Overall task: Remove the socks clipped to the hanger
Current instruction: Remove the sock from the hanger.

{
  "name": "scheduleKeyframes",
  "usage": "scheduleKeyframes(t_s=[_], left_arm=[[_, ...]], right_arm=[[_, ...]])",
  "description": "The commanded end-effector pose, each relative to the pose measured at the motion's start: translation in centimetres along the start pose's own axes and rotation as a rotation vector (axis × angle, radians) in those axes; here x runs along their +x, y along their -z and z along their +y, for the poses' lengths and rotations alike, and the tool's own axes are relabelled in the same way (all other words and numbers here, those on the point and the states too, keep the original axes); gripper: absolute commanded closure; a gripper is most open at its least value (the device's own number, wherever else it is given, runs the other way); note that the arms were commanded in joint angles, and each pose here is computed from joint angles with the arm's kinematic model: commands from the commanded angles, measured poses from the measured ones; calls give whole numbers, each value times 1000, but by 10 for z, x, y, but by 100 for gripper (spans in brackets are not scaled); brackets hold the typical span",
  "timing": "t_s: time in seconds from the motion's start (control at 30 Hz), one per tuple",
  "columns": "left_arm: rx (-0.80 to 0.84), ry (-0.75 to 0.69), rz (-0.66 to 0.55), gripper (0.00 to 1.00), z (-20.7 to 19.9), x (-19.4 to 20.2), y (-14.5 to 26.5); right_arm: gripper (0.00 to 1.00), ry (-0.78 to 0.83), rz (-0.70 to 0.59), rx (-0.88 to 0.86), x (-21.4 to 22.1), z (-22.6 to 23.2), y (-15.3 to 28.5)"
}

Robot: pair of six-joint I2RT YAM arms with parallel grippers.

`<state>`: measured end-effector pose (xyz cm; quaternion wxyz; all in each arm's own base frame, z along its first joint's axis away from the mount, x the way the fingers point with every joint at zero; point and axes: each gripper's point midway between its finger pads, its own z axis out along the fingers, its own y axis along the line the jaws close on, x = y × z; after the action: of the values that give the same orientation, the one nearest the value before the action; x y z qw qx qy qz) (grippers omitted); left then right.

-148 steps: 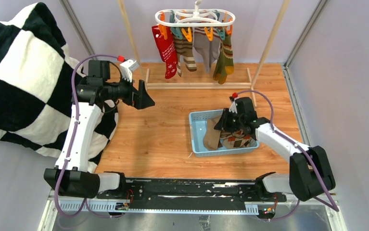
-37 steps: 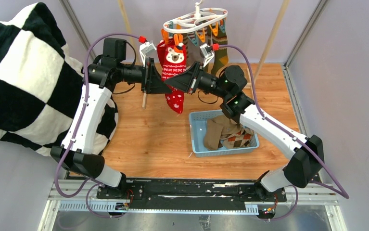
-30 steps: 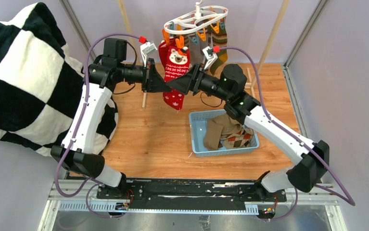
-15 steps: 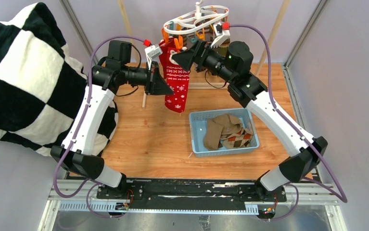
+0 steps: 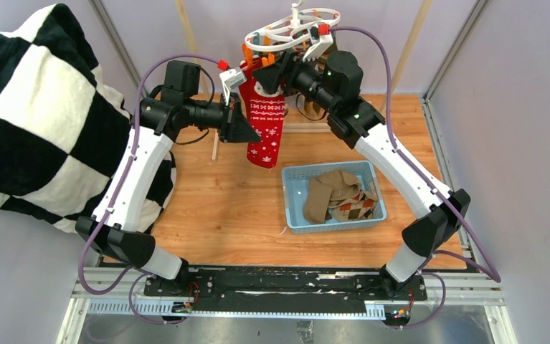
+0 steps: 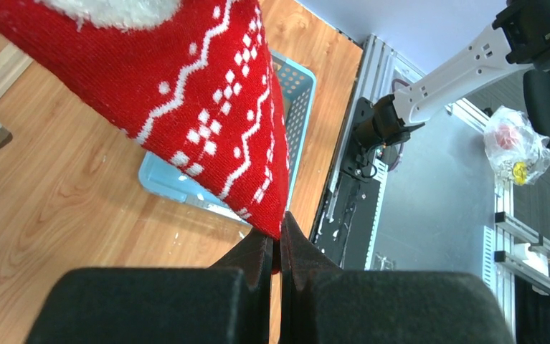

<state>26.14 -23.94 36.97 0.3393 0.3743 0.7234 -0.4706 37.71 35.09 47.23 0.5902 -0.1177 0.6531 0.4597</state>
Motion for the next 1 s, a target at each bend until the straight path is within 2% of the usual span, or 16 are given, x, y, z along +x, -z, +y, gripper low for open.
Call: scheduleKeyframes(t_s=[0.0,0.17,0.37,0.63,0.7,0.97], left_arm=[[-13,-17,-10,100,-5,-6,2],[-25,-16,-7,100,-4,-4,2],[-29,-15,-8,100,-3,-5,2],[-33,-23,-15,100,-5,-8,4],[-33,-30,-17,100,-6,-9,4],[-37,-27,-12,100,-5,-7,4]], right_arm=[[32,32,-101,-7,-33,5,-2],[34,11,-125,-26,-41,6,1],[31,-21,-140,-47,-46,6,3],[43,-38,-117,-77,-46,7,-3],[48,-35,-114,-91,-47,10,-3],[81,-35,-113,-101,-53,12,-5]])
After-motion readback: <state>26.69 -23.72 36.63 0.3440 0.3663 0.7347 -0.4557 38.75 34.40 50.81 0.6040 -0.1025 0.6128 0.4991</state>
